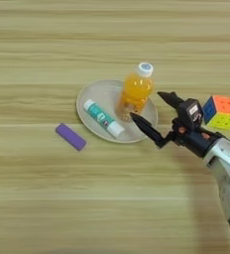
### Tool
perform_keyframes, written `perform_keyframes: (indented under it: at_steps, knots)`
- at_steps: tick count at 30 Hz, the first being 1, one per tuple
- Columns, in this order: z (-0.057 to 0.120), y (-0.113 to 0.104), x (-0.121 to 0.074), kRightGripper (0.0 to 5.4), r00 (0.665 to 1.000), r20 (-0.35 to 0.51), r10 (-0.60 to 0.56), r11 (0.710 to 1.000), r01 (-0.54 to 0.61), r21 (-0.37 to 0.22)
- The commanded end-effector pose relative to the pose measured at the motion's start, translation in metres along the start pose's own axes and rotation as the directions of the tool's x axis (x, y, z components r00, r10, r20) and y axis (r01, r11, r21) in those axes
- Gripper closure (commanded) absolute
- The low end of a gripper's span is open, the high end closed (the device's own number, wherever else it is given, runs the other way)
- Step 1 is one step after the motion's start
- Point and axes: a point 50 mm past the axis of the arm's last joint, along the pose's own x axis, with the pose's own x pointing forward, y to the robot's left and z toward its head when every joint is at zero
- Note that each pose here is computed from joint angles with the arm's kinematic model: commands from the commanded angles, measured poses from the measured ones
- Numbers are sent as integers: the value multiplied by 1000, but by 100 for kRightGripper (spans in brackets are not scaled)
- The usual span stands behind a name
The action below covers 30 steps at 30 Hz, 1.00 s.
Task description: Move the objects on the table
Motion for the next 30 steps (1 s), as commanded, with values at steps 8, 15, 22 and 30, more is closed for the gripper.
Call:
perform_keyframes:
  at_steps: [8, 15, 22, 30]
  knots:
    - [27, -15, 44, 4, 999, 48, 4, 988, 4, -157]
    - [31, -18, 74, 4, 998, 68, -3, 995, 10, -100]
    - [29, -16, 86, 69, 994, 92, -58, 997, 62, -46]
    - [38, -19, 86, 178, 984, 141, -110, 992, 118, -50]
